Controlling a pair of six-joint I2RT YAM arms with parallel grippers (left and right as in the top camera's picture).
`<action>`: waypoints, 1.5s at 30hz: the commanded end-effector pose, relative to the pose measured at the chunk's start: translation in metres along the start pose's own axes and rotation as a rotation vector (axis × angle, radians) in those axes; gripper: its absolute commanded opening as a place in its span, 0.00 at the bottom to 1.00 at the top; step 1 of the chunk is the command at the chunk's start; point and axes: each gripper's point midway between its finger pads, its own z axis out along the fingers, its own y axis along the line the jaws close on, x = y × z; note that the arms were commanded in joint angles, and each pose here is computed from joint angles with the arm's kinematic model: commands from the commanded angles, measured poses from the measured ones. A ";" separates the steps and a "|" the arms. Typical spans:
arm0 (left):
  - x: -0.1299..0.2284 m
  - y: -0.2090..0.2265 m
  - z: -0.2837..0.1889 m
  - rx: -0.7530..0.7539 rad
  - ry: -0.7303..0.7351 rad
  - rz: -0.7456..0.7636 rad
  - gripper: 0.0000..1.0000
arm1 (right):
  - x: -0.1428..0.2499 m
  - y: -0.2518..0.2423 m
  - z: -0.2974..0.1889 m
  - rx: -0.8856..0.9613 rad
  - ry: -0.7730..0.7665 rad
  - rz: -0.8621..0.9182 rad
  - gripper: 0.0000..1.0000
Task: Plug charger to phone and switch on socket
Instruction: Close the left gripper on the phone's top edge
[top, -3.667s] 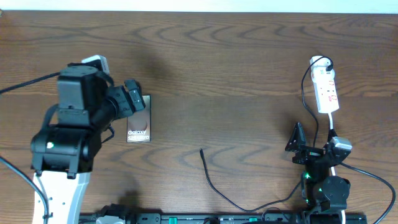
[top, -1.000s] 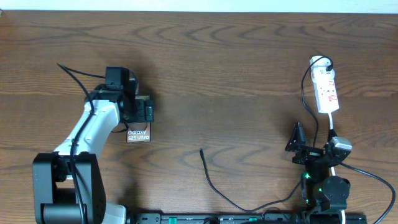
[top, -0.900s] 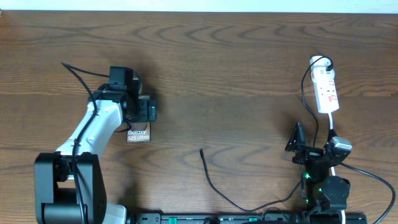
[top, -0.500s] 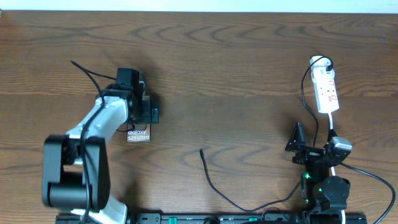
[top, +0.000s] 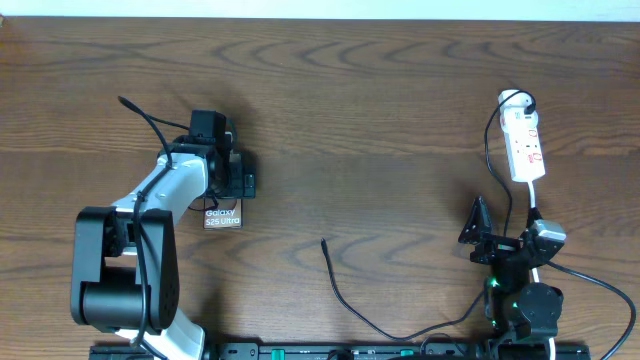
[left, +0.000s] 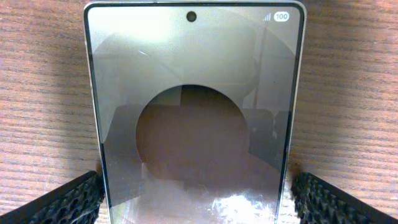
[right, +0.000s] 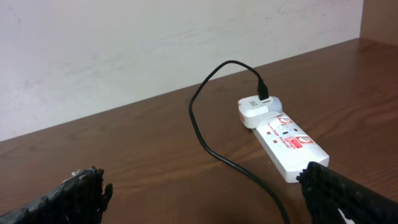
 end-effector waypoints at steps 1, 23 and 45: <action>0.011 0.003 0.010 -0.014 0.038 -0.011 0.98 | -0.001 -0.004 0.000 0.020 -0.008 -0.012 0.99; 0.014 -0.012 0.008 0.077 0.060 -0.036 0.75 | -0.001 -0.004 0.000 0.020 -0.007 -0.012 0.99; 0.017 -0.070 -0.012 0.420 0.120 -0.110 0.70 | -0.001 -0.004 0.000 0.020 -0.008 -0.012 0.99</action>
